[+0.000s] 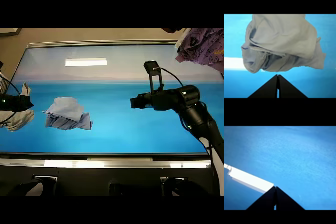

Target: Fold the clothes and pants, and hang the long-sleeved shirts on hangers.

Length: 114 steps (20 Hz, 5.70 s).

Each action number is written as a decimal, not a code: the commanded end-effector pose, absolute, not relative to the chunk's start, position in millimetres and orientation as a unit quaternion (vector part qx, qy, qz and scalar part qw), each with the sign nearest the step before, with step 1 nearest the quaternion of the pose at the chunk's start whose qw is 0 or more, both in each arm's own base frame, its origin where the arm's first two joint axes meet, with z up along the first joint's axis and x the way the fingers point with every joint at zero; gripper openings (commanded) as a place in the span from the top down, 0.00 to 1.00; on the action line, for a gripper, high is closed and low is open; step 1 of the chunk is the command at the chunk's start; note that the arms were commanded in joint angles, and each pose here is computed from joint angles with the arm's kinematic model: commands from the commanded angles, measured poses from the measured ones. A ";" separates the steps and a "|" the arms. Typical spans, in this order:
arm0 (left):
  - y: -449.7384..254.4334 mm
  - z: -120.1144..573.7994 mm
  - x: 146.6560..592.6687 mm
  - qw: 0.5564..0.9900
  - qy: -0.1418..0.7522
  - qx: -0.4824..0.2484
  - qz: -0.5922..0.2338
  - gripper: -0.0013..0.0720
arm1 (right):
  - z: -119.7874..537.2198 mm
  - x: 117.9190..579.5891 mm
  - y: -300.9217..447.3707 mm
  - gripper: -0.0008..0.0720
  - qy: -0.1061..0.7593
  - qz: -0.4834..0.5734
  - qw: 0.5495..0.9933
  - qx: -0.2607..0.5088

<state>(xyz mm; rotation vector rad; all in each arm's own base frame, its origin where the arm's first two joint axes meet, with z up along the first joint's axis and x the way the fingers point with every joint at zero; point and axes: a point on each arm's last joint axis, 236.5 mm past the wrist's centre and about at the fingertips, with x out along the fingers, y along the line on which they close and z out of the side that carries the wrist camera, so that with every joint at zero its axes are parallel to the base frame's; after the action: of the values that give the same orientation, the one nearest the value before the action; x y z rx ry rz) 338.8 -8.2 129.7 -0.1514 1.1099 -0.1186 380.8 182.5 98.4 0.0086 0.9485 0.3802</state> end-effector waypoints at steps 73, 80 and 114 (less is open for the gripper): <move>-283.3 29.2 383.8 0.711 0.608 -0.280 -0.214 0.02 | 83.3 348.8 38.3 0.49 0.528 0.054 0.847 0.009; -142.3 57.3 402.0 0.737 0.595 -0.293 -0.133 0.02 | -23.1 317.6 106.1 0.35 0.615 0.186 0.703 0.304; -241.5 -85.7 319.0 0.639 0.675 -0.308 -0.204 0.03 | -20.9 325.3 152.7 0.94 0.609 0.215 0.697 0.312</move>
<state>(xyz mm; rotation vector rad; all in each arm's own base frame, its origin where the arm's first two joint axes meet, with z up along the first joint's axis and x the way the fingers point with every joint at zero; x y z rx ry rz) 329.6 -233.2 -81.1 -0.7092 1.5063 -0.4412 330.5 150.7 -23.4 0.6908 1.3393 0.4665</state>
